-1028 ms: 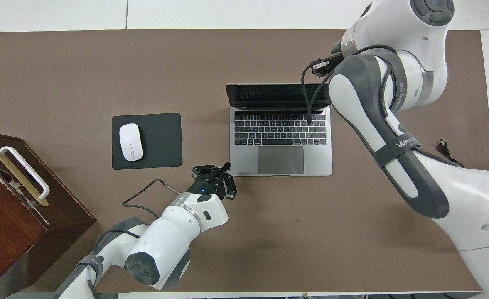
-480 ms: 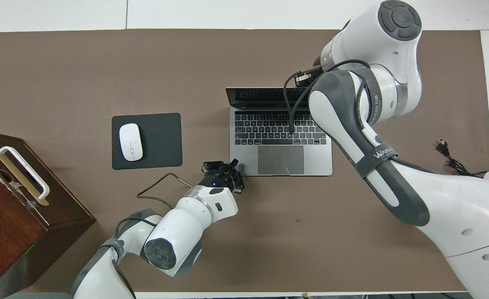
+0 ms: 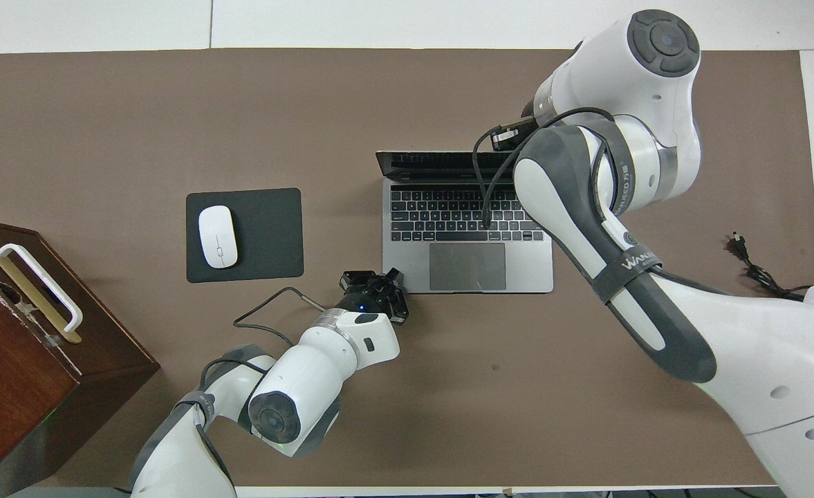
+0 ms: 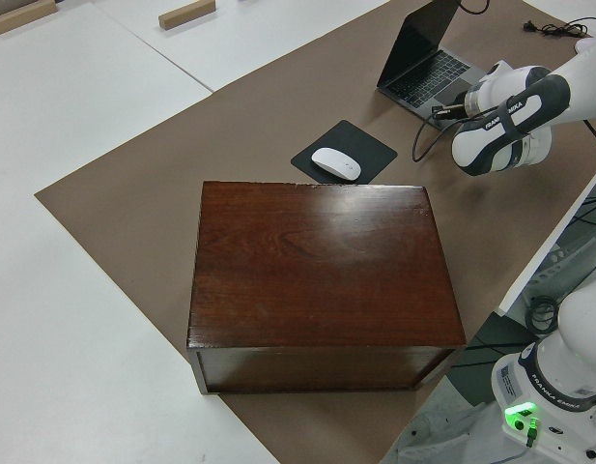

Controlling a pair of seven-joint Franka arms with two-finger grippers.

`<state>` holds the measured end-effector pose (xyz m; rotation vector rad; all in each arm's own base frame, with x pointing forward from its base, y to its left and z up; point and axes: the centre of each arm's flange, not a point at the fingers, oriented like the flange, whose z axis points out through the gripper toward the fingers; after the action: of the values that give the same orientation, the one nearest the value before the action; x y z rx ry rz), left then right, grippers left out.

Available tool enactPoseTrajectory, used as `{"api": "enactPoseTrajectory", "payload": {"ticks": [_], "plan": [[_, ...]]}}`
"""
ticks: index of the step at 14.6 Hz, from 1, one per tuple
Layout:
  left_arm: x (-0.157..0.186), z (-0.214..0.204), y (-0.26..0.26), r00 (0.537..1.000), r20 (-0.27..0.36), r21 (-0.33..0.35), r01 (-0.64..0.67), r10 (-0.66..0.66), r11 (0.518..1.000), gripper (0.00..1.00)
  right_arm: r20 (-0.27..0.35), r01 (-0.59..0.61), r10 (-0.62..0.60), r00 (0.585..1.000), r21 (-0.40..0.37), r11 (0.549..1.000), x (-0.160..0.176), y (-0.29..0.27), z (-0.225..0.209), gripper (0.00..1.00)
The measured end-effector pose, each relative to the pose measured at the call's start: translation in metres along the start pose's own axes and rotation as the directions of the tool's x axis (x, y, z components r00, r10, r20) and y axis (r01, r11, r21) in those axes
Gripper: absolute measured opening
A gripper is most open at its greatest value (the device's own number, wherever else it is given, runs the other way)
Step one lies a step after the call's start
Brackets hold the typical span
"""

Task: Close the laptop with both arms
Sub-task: 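Push the laptop lid down toward the keyboard with the right gripper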

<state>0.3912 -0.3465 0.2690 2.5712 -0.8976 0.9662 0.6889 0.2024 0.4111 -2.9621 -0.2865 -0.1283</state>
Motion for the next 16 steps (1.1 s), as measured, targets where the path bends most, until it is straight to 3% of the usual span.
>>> {"api": "enactPoseTrajectory", "payload": {"ticks": [16], "plan": [[-0.001,0.001,0.000,0.994,0.002,-0.001,-0.105,0.105,0.994,0.01,0.112,0.000,0.003,0.994,-0.022,1.000,-0.047,0.002,0.029,0.01]]}}
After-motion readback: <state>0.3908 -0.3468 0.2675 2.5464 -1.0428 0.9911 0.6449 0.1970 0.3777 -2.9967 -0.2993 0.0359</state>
